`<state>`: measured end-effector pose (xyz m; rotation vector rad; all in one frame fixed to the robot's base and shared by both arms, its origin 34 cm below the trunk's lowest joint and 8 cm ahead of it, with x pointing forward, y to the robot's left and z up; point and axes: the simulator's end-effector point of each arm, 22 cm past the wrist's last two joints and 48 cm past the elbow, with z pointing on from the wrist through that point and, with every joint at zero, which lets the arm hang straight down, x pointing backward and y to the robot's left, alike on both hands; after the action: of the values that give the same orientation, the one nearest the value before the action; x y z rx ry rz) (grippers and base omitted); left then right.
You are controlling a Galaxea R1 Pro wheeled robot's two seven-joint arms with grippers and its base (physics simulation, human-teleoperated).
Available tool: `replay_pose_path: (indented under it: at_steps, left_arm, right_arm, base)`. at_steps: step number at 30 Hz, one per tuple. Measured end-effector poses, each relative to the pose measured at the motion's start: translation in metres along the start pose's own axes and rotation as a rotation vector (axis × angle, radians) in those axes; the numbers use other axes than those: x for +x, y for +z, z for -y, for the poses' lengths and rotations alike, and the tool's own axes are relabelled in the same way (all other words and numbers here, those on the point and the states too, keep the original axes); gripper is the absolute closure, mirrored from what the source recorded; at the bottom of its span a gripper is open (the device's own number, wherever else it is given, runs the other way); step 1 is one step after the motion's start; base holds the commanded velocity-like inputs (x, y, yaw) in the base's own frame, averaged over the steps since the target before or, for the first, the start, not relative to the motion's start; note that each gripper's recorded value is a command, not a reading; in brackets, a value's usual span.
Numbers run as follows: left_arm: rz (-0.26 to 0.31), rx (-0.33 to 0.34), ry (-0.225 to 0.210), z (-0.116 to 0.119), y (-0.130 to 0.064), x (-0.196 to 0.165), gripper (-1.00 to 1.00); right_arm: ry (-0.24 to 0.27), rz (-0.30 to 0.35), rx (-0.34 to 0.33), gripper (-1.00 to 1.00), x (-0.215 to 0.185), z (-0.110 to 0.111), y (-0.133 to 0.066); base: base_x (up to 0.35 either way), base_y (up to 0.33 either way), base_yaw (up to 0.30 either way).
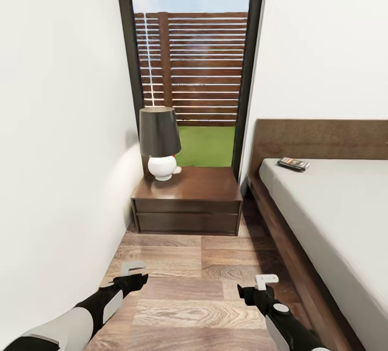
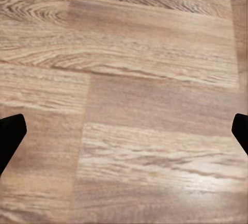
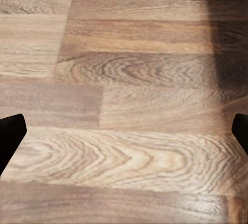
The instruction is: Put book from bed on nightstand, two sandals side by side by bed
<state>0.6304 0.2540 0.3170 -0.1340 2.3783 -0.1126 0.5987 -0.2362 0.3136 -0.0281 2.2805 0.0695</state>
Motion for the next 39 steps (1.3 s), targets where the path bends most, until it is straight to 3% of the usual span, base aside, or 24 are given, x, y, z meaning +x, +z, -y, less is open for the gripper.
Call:
replay_pose_path:
  at_steps: [32,39]
  left_arm:
    - [0.112,0.016,0.005,0.010,-0.036,-0.058,-1.00]
    - [0.112,0.016,0.005,0.012,-0.044,-0.072,-1.00]
  right_arm:
    - [-0.007,0.114,-0.002,-1.00,-0.060,-0.002,-0.027]
    - [-0.007,0.113,-0.002,-1.00,-0.074,-0.003,-0.034]
  base:
    - [0.000,0.000,0.000]
    - [0.000,0.000,0.000]
